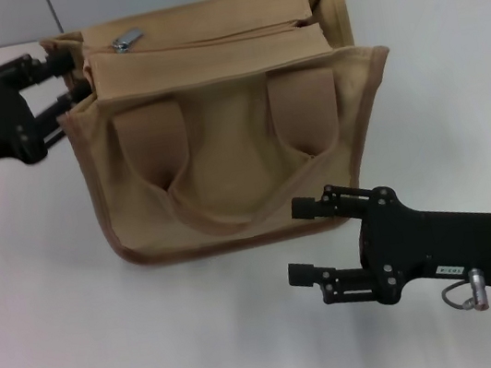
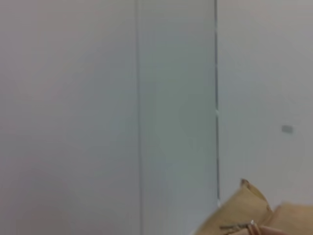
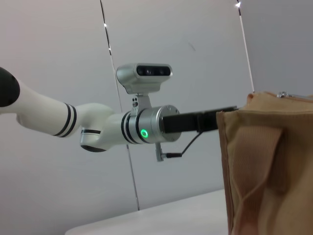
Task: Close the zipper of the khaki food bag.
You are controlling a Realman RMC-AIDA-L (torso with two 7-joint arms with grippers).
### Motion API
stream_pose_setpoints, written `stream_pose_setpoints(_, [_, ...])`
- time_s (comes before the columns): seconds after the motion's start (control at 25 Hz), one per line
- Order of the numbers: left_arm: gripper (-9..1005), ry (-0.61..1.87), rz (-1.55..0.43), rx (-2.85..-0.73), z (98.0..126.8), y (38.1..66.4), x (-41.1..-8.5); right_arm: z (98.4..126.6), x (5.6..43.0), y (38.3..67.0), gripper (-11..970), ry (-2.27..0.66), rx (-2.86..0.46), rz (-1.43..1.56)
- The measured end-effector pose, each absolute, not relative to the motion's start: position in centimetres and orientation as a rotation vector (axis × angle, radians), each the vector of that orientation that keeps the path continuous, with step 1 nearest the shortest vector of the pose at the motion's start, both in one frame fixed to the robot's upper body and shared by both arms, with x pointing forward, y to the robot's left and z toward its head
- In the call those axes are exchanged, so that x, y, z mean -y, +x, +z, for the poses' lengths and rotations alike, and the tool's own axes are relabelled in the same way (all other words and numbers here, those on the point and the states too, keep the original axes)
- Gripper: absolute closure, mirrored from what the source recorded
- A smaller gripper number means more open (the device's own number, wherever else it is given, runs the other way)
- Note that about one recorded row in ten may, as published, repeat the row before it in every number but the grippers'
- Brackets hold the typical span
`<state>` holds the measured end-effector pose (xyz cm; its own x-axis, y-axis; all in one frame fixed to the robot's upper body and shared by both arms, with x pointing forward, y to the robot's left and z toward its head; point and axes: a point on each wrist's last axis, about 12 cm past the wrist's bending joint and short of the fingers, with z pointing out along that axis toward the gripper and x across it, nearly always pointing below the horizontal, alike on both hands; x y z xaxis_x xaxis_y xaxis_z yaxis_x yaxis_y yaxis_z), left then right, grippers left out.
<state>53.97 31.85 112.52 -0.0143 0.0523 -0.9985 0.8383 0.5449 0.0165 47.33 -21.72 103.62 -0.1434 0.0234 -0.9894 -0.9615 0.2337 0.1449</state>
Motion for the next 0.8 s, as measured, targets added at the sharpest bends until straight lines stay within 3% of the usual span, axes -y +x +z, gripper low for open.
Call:
stream_pose_setpoints(0.28, [543,0.681,-0.716,-1.466,112.3,53.9,-33.0,103.4,21.7,47.4,202,-0.951,-1.435,1.119])
stream_pose_setpoints(0.8, [547,0.736,-0.741,-1.514,113.1,52.8,-34.0,103.6,21.4,48.1,202,-0.96,-1.431,1.106])
